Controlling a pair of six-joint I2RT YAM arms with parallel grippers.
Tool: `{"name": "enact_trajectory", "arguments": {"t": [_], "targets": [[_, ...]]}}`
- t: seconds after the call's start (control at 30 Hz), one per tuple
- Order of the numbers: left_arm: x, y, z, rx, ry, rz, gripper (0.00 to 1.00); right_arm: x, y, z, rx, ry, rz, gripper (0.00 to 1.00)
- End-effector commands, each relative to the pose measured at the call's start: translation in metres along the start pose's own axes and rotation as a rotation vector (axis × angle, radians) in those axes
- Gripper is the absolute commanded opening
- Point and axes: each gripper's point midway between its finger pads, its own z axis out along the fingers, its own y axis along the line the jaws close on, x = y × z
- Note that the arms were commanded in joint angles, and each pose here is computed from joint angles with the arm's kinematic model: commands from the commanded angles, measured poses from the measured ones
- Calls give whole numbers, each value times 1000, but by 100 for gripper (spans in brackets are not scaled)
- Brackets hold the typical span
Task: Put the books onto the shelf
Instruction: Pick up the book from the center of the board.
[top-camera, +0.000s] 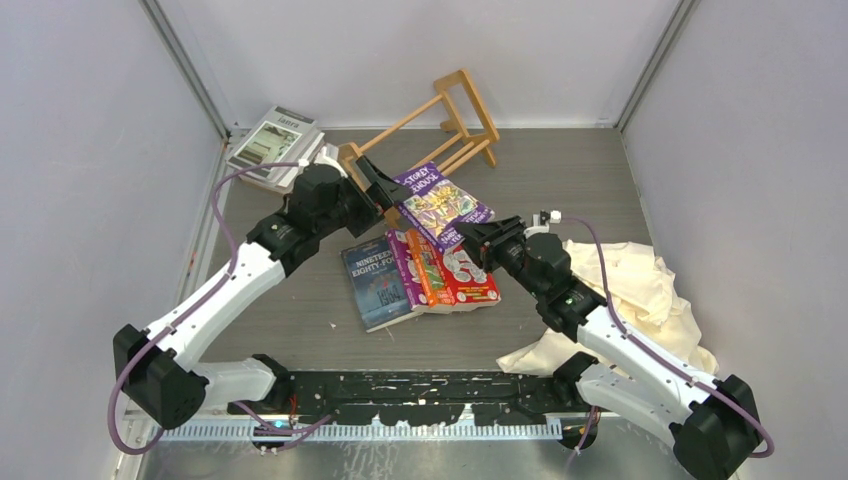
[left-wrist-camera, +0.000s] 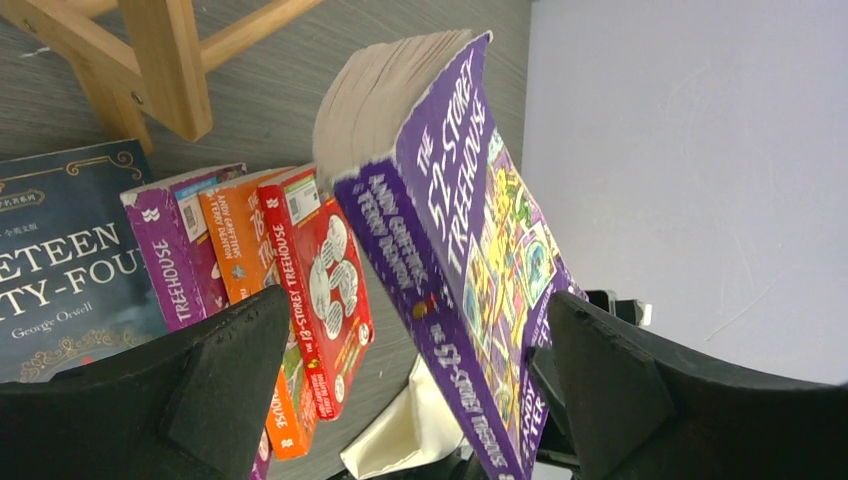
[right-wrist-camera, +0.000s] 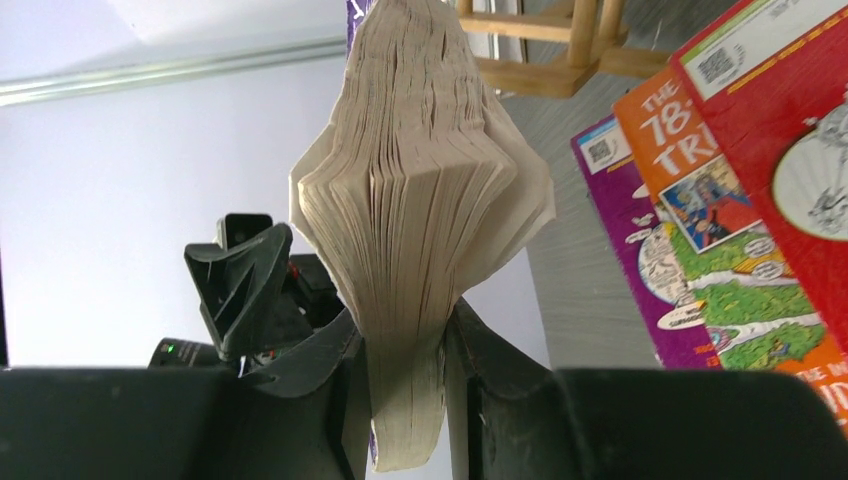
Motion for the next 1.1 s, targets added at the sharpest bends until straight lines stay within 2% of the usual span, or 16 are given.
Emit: {"name": "enact_trajectory", "arguments": {"t": [0.0,0.17,0.47,0.63,0.9,1.0,1.07], "targets": [[-27,-29,-4,77,-84,-8,100,18,84,-23,-264,105,60,1],[-37,-17,-2,41,-130,-39,98,26,89,-27,-278,153,76,1],[-52,-11,2,58,-161,-82,85,31,93,-29,-299,194,113,1],[-51,-18,4,96,-129,-87,76,34,88,-23,-304,217,142,1],[-48,-31,7,155,-78,-87,54,38,88,-12,-314,242,154,1],[-49,-31,6,159,-69,-86,37,38,88,-10,-316,243,159,1],[-51,-30,5,159,-73,-87,22,38,85,-8,-311,241,160,1]]}}
